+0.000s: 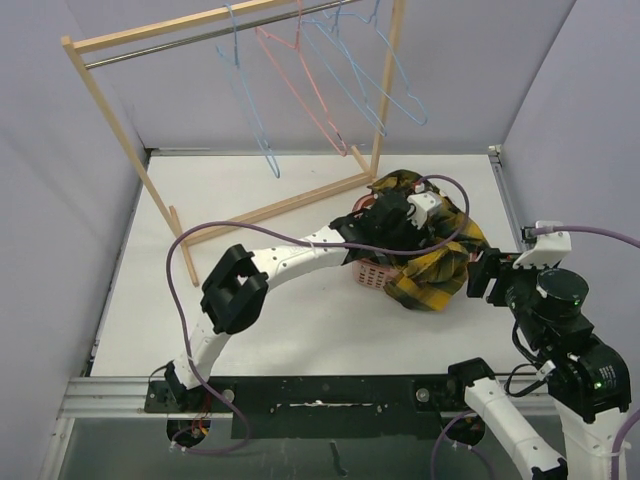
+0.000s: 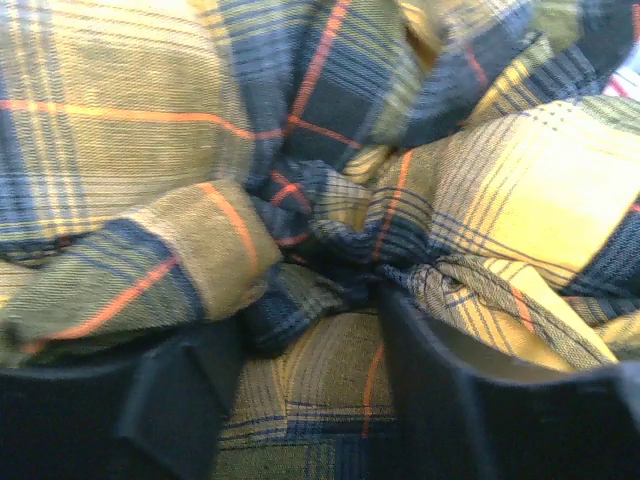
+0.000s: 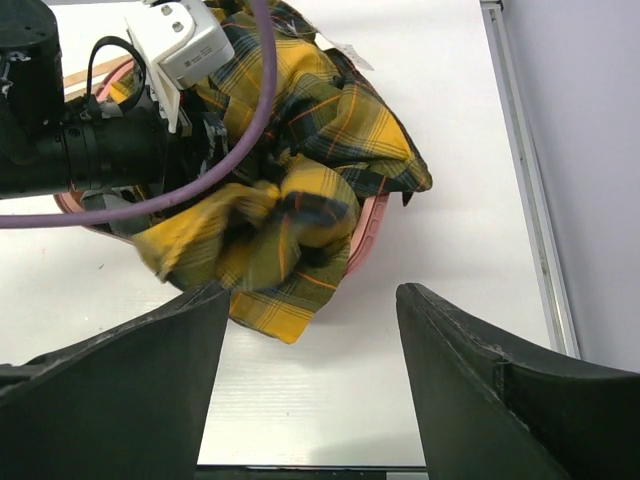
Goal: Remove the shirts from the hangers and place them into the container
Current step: Reset both arms
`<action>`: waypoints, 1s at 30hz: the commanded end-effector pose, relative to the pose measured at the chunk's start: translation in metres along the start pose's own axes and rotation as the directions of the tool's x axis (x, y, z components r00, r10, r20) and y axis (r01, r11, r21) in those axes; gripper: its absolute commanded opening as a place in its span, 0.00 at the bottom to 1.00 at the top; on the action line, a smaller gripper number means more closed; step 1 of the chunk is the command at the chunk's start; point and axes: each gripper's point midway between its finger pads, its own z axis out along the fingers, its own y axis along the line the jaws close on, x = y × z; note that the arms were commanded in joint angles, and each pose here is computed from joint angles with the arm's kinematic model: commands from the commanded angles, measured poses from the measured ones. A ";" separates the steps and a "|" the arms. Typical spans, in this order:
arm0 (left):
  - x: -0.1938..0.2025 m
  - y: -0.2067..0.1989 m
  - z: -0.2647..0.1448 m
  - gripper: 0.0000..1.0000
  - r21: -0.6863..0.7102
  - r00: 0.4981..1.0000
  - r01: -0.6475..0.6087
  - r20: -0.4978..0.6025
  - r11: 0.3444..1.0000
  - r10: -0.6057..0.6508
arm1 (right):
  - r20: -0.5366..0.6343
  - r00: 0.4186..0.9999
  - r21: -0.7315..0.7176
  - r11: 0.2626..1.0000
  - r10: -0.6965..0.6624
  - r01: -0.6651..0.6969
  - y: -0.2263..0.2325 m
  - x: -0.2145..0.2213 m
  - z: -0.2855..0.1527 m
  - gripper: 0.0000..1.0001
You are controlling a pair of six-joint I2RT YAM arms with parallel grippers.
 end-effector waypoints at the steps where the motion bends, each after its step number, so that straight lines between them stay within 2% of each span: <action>1: 0.123 0.006 0.001 0.65 -0.028 0.933 0.068 -0.353 0.997 -0.073 | -0.022 1.000 -0.027 1.000 -0.004 0.004 0.008 -0.004 0.007 0.69; 2: 0.116 0.004 -0.003 0.68 -0.023 0.941 0.067 -0.330 0.997 -0.071 | -0.028 1.000 -0.033 0.999 -0.006 0.005 0.009 -0.003 0.008 0.70; 3: 0.109 0.003 -0.007 0.84 -0.019 0.949 0.063 -0.309 0.998 -0.066 | -0.031 1.000 -0.036 0.999 -0.006 0.005 0.010 -0.002 0.009 0.70; 5: 0.090 0.003 -0.019 0.90 -0.024 0.963 0.057 -0.262 0.998 -0.062 | -0.032 0.999 -0.043 0.999 -0.007 0.005 0.011 -0.001 0.011 0.70; 6: 0.083 0.002 -0.024 0.96 -0.025 0.967 0.054 -0.246 0.998 -0.059 | -0.033 0.999 -0.045 0.999 -0.007 0.005 0.012 -0.001 0.011 0.70; 13: 0.030 -0.008 -0.066 0.98 0.005 0.994 0.031 -0.103 1.000 -0.030 | -0.066 0.997 -0.052 0.998 -0.028 0.025 0.014 0.008 0.020 0.72; 17: -0.014 -0.021 -0.100 0.98 0.061 0.995 0.027 0.093 0.998 -0.033 | -0.081 0.996 -0.056 0.998 -0.042 0.037 0.015 0.014 0.025 0.73; 21: -0.050 -0.030 -0.137 0.98 0.101 0.959 0.015 0.280 0.995 -0.043 | -0.091 0.995 -0.050 0.998 -0.046 0.042 0.014 0.018 0.028 0.73; 25: -0.075 -0.038 -0.170 0.98 0.131 0.913 -0.007 0.404 0.991 -0.047 | -0.104 0.993 -0.051 0.998 -0.052 0.047 0.015 0.023 0.034 0.73; 30: -0.104 -0.047 -0.218 0.98 0.177 0.806 -0.023 0.585 0.984 -0.087 | -0.129 0.989 -0.080 0.995 -0.071 0.061 0.022 0.028 0.044 0.77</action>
